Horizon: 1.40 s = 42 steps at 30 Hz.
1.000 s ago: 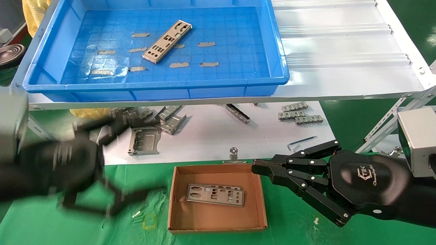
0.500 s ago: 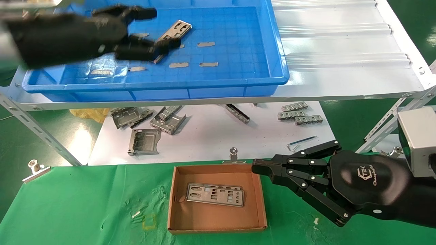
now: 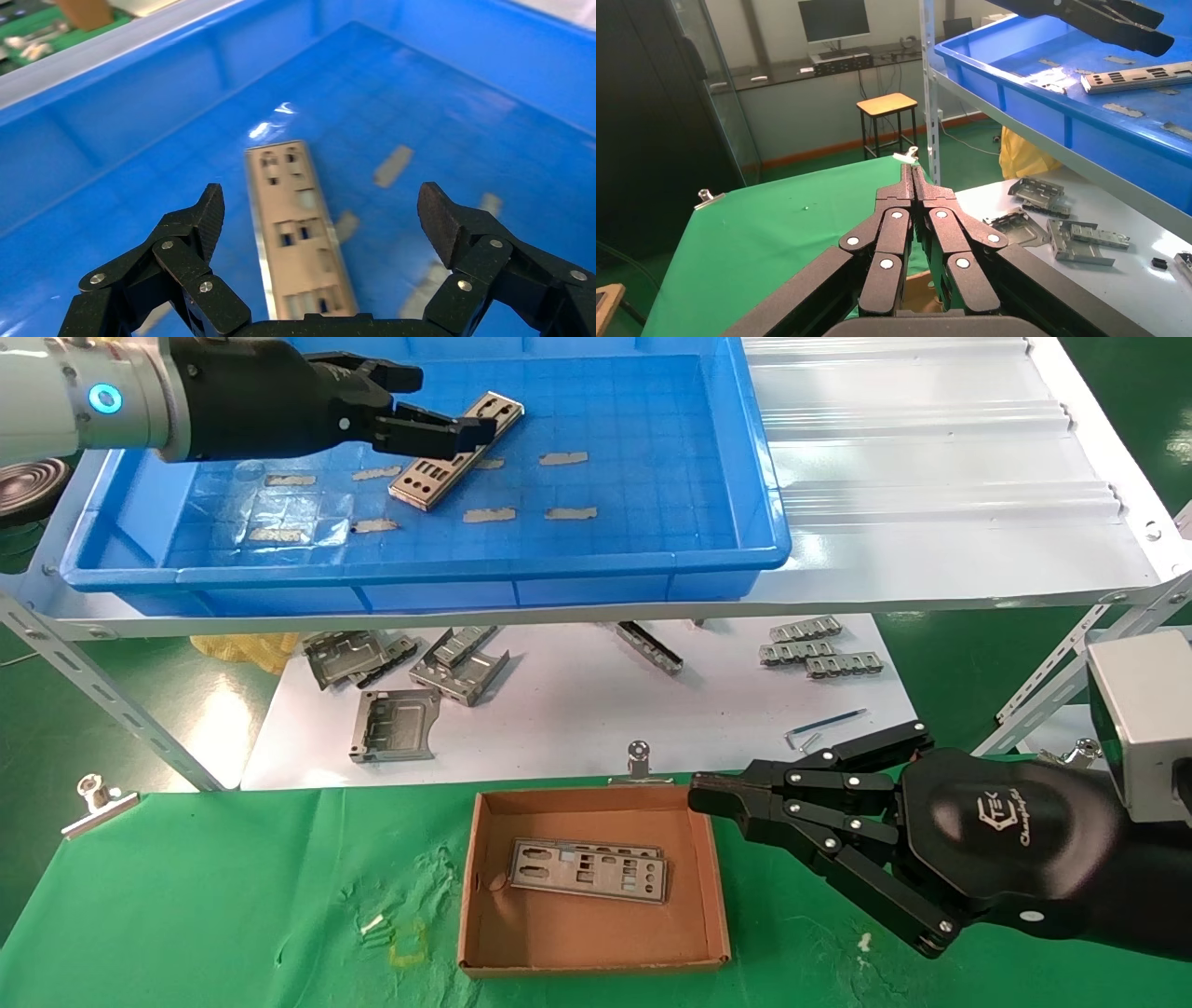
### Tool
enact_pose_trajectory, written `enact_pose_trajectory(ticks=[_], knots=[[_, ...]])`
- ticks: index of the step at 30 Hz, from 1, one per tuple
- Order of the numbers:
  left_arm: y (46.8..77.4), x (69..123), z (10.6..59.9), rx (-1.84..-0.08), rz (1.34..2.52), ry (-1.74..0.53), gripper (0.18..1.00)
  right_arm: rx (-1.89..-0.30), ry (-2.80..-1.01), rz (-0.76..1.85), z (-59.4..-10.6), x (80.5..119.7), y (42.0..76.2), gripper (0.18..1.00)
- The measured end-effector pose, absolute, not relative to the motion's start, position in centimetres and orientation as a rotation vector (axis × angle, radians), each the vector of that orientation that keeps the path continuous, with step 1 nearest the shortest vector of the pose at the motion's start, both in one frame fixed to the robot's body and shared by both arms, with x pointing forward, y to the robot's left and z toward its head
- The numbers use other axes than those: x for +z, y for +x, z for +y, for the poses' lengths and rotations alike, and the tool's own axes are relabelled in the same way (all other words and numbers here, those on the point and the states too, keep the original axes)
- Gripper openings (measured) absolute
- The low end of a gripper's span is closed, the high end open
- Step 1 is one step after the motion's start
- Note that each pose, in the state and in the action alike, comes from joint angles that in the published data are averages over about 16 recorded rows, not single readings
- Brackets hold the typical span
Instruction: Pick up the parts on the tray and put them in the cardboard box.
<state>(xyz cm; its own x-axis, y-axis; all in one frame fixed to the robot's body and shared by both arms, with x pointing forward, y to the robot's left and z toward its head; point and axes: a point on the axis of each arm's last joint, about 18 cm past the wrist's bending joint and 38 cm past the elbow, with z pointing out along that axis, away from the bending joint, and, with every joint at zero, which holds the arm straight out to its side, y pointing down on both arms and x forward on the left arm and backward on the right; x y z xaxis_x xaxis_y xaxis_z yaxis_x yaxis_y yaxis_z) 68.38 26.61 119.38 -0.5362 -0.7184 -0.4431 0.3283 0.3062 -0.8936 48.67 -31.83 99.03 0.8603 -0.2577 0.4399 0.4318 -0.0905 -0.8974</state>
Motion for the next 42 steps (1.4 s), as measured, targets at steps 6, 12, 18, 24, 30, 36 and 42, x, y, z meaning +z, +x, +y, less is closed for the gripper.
enact_pose_trajectory(ticks=[6, 12, 18, 24, 30, 36, 42], knots=[[69.8, 119.2, 26.5, -1.376, 1.612, -0.433, 1.001, -0.578, -1.560, -0.142, -31.8, 99.0, 48.7, 0.206], [70.6, 118.8, 26.2, -1.367, 1.602, -0.468, 1.001, -0.578, -1.560, -0.142, -31.8, 99.0, 48.7, 0.244], [70.9, 118.3, 25.5, -1.364, 1.615, -0.464, 1.001, -0.578, -1.560, -0.142, -31.8, 99.0, 48.7, 0.315], [71.0, 118.1, 25.1, -1.359, 1.624, -0.441, 1.001, -0.578, -1.560, -0.142, -31.8, 99.0, 48.7, 0.422], [71.0, 117.9, 24.9, -1.355, 1.626, -0.427, 0.995, -0.578, -1.560, -0.142, -31.8, 99.0, 48.7, 0.555], [71.2, 117.7, 25.1, -1.357, 1.623, -0.431, 0.973, -0.578, -1.560, -0.142, -31.8, 99.0, 48.7, 0.699], [71.3, 117.5, 25.3, -1.361, 1.620, -0.440, 0.913, -0.578, -1.560, -0.142, -31.8, 99.0, 48.7, 0.824]])
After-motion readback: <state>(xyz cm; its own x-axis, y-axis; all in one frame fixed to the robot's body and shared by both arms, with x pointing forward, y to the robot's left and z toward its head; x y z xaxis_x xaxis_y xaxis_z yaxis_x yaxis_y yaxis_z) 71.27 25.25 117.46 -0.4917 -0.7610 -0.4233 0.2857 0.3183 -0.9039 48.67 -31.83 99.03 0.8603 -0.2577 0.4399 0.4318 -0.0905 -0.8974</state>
